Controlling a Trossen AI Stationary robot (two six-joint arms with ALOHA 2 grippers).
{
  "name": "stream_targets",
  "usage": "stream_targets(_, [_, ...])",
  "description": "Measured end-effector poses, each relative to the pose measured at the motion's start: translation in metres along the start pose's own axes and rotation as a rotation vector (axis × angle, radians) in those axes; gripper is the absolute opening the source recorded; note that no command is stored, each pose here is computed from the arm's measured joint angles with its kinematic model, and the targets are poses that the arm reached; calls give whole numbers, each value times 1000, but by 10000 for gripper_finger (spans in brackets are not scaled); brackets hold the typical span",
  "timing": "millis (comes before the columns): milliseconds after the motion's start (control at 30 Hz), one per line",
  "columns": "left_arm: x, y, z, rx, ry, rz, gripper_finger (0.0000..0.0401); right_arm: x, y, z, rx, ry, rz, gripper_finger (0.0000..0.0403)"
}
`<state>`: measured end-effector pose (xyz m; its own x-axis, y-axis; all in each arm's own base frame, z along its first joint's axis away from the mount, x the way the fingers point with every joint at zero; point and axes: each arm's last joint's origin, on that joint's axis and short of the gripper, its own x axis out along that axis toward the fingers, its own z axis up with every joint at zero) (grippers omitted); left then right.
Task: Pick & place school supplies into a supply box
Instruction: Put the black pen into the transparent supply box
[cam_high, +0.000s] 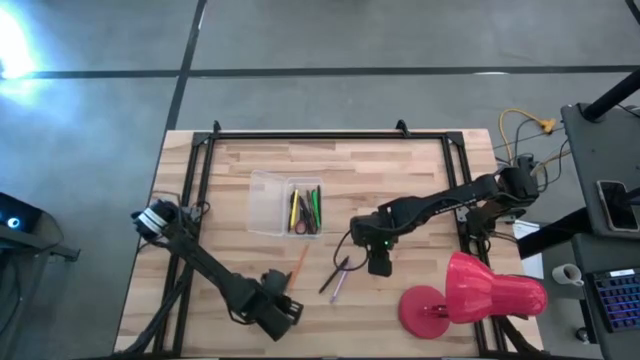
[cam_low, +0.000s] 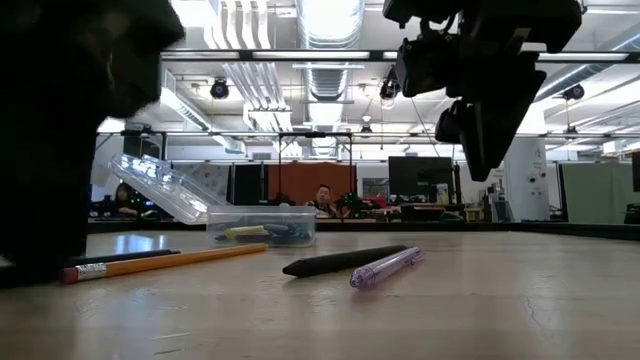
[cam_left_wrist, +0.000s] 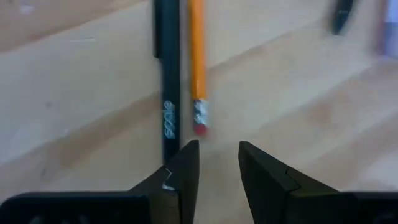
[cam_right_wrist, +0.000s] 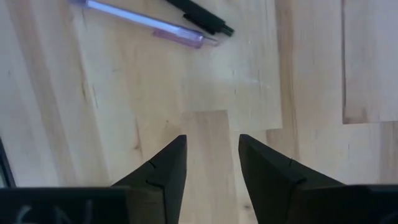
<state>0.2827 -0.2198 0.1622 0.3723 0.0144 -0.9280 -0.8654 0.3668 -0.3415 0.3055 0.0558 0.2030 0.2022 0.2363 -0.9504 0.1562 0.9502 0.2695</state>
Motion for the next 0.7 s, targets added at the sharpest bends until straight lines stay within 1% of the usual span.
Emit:
stream_targets(133, [14,17,2,-63,-3,16,97,0,0,0,8,-3,0,142])
stream_targets(233, [9,17,3,-89,7,3,97,0,0,0,26,1,0,140])
stream_targets(300, [1,11,3,-49,7,-8,97,0,0,0,28,3,2,138])
stream_targets(400, [-19,-7,5,33,-21,-66,98,0,0,0,29,3,3,134])
stream_targets(433, [-26,-9,7,62,-41,-46,98,0,0,0,28,3,3,133])
stream_targets(500, [-31,-3,12,112,-82,62,98,0,0,0,23,2,3,133])
stream_targets(567, [-29,6,16,137,-104,162,98,0,0,0,22,1,3,133])
stream_targets(633, [-29,10,18,157,-114,201,98,0,0,0,22,-1,1,132])
stream_targets(700, [-27,15,19,202,-113,216,98,0,0,0,22,-2,1,132])
